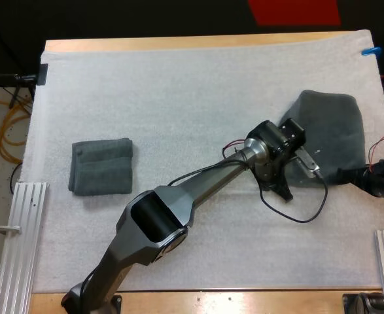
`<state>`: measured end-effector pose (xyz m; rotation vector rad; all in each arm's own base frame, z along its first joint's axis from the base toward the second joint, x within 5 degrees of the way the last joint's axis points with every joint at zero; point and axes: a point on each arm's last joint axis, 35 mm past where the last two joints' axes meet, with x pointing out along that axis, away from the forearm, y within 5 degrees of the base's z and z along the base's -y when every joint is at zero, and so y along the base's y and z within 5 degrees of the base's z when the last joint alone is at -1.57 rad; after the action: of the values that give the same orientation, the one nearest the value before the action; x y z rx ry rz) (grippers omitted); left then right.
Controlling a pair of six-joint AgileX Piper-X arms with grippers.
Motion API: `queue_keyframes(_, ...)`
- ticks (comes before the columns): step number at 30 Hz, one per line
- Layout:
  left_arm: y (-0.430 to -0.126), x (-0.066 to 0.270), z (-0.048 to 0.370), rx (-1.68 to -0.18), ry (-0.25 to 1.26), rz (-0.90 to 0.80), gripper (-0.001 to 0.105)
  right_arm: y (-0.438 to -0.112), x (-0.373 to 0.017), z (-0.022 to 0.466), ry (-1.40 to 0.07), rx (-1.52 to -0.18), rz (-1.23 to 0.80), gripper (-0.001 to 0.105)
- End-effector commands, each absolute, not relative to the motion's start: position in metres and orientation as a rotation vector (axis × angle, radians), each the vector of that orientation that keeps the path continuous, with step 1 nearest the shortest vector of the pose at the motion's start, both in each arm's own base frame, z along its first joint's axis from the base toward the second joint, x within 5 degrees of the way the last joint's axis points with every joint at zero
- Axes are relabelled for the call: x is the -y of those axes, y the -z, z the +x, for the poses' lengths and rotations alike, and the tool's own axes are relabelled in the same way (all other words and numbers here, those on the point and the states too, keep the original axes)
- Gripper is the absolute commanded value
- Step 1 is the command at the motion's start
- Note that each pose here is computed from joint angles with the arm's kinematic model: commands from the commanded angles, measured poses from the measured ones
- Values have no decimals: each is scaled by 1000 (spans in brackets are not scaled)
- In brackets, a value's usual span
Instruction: Pick towel from pile fold and stack
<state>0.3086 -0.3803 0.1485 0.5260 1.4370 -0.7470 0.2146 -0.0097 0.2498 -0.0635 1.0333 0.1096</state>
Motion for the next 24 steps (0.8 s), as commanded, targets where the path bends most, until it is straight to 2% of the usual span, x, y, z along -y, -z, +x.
queue_keyframes(1, -154, 378, 307, -1460, 728, 540, 0, -254, 10, 215, -113, -1022, -54, 0)
queue_keyframes(3, -170, 380, 310, -1425, 732, 532, 0, -254, 10, 215, -113, -1022, -54, 0)
queue_keyframes(9, -239, 378, 308, -1272, 764, 486, 0, -270, 10, 212, -126, -954, -60, 0)
queue_keyframes(12, -274, 370, 303, -1198, 770, 463, 0, -289, 9, 209, -139, -894, -58, 0)
queue_keyframes(14, -302, 362, 296, -1143, 783, 439, 0, -311, 4, 206, -211, -845, -31, 0)
queue_keyframes(19, -364, 338, 279, -1020, 806, 385, 0, -358, -12, 198, -281, -777, -69, 0)
queue_keyframes(24, -404, 308, 267, -970, 769, 370, 0, -392, -27, 189, -278, -740, -116, 0)
